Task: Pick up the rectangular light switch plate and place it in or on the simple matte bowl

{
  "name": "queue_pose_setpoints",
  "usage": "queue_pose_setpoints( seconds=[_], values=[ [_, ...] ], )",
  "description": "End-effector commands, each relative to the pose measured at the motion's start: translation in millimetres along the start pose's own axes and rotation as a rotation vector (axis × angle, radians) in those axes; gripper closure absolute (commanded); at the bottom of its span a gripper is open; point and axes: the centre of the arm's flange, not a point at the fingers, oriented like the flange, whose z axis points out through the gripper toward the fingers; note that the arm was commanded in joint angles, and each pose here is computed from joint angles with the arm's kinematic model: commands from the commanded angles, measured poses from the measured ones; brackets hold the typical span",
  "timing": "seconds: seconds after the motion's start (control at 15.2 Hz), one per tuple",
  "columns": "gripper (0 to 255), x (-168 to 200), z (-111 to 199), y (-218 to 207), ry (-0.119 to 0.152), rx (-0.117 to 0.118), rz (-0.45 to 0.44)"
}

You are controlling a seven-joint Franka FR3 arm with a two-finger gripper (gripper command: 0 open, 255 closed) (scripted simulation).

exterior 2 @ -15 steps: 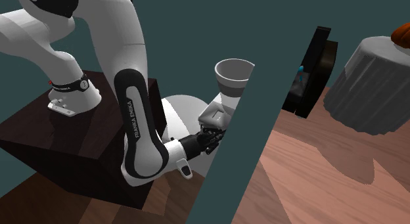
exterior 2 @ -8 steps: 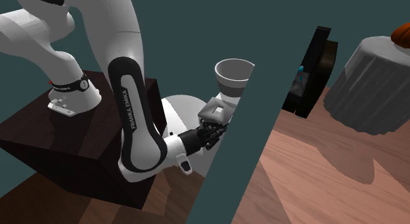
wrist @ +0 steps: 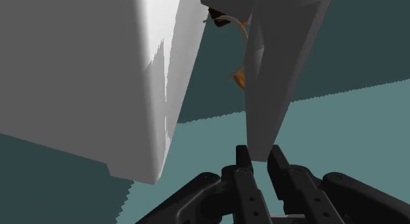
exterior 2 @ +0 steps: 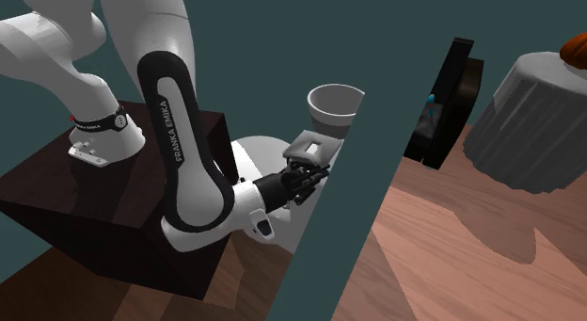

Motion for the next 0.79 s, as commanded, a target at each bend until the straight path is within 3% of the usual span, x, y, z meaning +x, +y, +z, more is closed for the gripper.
queue_pose_setpoints(
  seconds=[0.0,0.73],
  values=[
    [255,2.3,0.6,-11.5,0.0,0.0,0.0],
    [255,12.6,0.9,-68.6,0.0,0.0,0.0]
  ],
)
